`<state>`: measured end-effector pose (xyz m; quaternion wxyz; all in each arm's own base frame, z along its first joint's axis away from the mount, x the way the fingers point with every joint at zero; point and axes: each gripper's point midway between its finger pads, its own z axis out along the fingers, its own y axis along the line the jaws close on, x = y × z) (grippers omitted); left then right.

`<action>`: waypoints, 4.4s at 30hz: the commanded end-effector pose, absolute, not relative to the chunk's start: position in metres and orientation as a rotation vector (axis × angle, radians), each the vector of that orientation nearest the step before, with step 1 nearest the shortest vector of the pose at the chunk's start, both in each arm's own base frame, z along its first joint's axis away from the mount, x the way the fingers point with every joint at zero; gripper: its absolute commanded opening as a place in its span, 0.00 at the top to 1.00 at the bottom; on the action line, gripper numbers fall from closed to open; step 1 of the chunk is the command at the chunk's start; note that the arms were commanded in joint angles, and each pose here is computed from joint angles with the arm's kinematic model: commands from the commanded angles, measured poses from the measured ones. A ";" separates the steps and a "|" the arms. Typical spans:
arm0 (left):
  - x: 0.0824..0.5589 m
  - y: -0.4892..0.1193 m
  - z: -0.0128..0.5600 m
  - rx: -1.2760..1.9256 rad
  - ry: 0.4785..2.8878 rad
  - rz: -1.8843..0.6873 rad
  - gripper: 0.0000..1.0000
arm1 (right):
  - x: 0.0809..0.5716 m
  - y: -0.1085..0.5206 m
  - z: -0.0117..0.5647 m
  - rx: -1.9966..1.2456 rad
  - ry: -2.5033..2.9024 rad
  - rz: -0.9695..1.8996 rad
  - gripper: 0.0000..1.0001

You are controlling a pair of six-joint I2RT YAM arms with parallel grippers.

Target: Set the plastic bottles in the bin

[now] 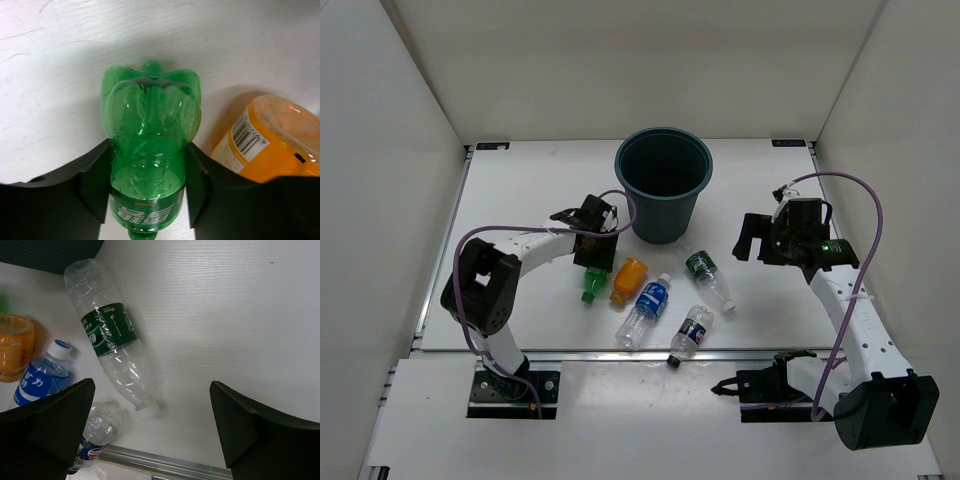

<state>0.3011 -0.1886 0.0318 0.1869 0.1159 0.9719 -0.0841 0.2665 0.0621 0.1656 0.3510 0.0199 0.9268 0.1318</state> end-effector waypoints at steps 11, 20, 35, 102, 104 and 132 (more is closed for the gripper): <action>0.337 -0.153 0.233 0.089 2.242 -0.251 0.61 | 0.264 0.065 0.163 0.060 2.340 0.375 0.05; 0.404 -0.253 0.412 0.175 1.714 -0.525 0.45 | 0.257 0.075 0.138 -0.017 2.381 0.371 0.05; 0.453 -0.311 0.424 0.170 1.655 -0.519 0.01 | 0.269 0.113 0.139 -0.267 2.282 0.417 0.03; 0.235 -0.150 0.125 0.146 2.477 -0.410 0.01 | 0.455 0.247 0.411 -0.476 1.521 0.411 0.01; 0.242 -0.165 0.127 0.221 2.466 -0.425 0.01 | 0.447 0.232 0.412 -0.446 1.531 0.355 0.01; 0.292 -0.252 0.055 0.404 2.604 -0.414 0.42 | 0.277 -0.043 0.187 0.536 2.109 0.028 0.01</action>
